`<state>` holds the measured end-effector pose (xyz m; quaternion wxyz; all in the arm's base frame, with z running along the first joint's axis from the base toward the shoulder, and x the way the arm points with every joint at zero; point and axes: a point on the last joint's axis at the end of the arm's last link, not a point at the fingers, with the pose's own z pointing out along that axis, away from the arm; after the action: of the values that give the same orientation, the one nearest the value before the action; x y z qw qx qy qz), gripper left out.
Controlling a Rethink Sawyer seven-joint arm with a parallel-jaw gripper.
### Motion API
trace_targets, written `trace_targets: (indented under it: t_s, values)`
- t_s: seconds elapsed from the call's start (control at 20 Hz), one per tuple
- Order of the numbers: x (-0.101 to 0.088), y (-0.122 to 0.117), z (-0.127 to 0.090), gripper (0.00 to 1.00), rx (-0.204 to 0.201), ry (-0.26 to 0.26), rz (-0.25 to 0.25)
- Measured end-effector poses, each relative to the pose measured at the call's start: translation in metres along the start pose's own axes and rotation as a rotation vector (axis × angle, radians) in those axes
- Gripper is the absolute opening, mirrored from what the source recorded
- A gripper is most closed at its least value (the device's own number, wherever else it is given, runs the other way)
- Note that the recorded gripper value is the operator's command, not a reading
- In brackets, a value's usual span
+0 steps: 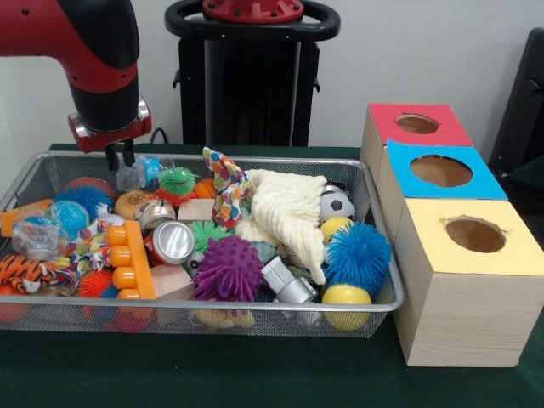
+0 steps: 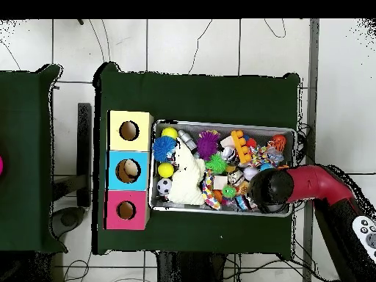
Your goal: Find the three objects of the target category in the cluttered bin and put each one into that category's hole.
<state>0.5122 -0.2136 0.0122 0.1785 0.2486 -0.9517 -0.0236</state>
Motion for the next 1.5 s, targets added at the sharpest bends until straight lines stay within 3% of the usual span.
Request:
trace_targets:
  t_s: [0.85,1.0,1.3,1.5]
  values:
    - [-0.002,0.004,-0.007,0.00,-0.037,-0.008,0.020]
    - [-0.001,0.008,-0.020,0.00,-0.068,-0.028,0.036]
    - [0.000,0.014,-0.067,0.00,-0.135,-0.105,0.082]
    - [-0.001,0.015,-0.095,0.00,-0.132,-0.134,0.095]
